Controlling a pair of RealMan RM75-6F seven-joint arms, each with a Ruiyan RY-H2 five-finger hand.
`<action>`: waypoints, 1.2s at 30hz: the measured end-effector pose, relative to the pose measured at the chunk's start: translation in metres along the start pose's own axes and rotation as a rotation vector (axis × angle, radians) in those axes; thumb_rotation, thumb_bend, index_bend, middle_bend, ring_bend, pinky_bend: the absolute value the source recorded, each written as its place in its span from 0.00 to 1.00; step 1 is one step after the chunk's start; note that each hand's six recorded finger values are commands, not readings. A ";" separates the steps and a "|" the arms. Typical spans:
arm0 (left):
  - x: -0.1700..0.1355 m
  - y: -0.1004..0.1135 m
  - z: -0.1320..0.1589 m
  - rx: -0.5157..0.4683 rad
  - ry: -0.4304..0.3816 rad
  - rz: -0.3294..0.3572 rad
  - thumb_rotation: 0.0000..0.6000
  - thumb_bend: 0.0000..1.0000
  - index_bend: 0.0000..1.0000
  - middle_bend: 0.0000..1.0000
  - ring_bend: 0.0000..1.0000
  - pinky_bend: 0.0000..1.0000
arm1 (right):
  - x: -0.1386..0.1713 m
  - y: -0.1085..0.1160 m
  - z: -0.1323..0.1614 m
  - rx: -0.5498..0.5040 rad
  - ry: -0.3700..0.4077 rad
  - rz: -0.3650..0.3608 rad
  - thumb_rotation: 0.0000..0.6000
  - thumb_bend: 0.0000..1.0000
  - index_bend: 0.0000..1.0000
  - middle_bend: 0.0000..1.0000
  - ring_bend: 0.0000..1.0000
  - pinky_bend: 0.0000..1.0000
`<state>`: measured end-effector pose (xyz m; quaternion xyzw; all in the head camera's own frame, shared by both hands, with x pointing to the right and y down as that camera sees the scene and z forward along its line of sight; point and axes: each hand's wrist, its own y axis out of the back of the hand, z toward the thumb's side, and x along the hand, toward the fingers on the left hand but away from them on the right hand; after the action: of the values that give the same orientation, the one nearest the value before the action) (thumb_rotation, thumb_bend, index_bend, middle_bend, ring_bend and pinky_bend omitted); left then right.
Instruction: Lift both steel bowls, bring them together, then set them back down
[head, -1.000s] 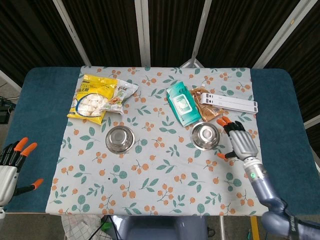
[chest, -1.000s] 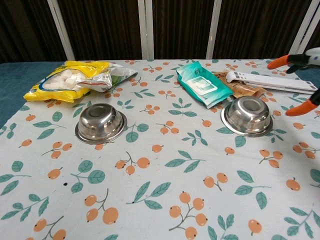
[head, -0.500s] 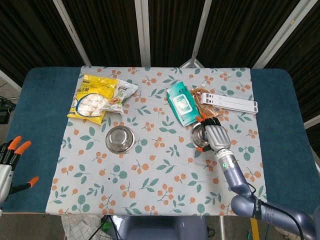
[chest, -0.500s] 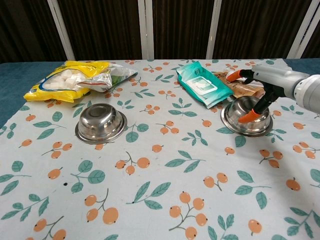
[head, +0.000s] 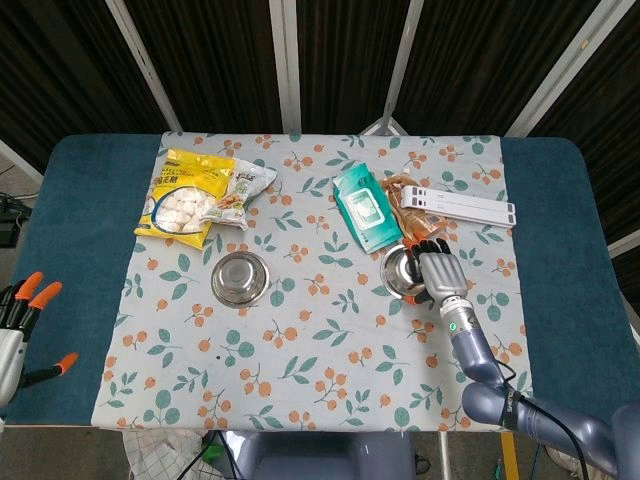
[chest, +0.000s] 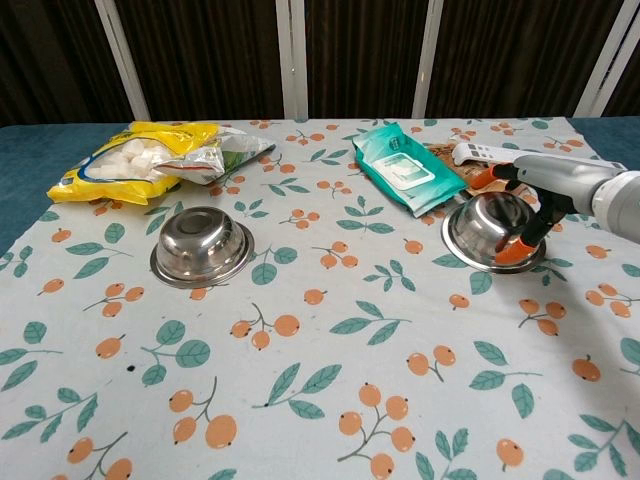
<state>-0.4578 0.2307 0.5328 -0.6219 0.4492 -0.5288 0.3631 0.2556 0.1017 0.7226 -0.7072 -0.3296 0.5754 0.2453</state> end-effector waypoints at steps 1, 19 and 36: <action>0.000 0.000 0.000 0.000 0.001 -0.001 1.00 0.01 0.15 0.00 0.00 0.03 | 0.000 -0.002 0.000 0.001 0.001 0.003 1.00 0.01 0.17 0.06 0.14 0.00; 0.001 0.000 -0.003 -0.004 0.013 0.001 1.00 0.01 0.15 0.00 0.00 0.03 | -0.004 -0.013 -0.001 0.003 0.005 0.020 1.00 0.01 0.18 0.09 0.26 0.39; 0.000 0.000 -0.004 -0.008 0.018 -0.001 1.00 0.01 0.15 0.00 0.00 0.03 | -0.003 -0.013 0.000 0.018 0.014 0.011 1.00 0.01 0.22 0.23 0.29 0.42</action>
<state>-0.4614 0.2305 0.5335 -0.6189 0.4544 -0.5327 0.3560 0.2530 0.1080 0.7339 -0.7106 -0.3190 0.5747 0.2508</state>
